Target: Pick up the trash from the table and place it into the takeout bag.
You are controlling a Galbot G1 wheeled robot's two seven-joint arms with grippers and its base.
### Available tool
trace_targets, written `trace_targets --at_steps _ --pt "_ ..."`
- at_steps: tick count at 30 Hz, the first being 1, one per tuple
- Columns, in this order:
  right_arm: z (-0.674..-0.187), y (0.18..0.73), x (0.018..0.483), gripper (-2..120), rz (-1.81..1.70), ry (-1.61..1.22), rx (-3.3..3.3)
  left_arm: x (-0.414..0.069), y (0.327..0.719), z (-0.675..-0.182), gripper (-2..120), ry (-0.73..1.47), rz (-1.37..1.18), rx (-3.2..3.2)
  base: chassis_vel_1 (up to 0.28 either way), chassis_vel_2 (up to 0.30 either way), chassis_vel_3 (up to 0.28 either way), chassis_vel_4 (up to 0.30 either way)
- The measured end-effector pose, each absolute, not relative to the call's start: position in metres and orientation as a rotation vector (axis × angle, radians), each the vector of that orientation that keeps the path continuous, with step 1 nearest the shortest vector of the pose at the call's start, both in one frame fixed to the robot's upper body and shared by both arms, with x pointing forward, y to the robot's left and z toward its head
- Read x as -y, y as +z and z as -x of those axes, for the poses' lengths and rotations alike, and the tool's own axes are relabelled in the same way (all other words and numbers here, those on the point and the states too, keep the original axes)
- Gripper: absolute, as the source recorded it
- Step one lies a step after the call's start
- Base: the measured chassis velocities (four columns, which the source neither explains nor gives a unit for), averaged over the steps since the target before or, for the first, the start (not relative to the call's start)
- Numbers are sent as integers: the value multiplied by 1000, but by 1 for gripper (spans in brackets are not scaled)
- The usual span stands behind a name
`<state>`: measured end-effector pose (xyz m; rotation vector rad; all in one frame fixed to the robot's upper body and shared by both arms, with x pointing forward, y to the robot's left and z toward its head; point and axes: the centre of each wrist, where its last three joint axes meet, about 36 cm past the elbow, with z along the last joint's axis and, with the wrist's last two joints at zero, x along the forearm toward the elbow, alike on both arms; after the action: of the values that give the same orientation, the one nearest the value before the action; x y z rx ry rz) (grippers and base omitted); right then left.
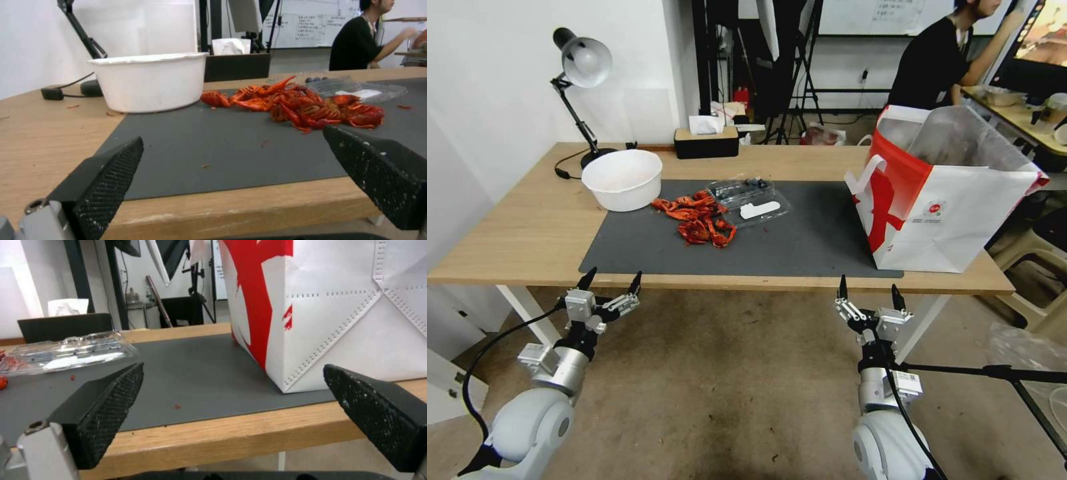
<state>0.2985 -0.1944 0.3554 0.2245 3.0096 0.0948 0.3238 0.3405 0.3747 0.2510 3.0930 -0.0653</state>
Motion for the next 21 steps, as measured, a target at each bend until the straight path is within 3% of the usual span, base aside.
trace_targets --at_steps 21 --pt "-299 354 195 100 -219 84 -3009 -340 371 -327 100 -47 -251 -3081 0 0 0 0"
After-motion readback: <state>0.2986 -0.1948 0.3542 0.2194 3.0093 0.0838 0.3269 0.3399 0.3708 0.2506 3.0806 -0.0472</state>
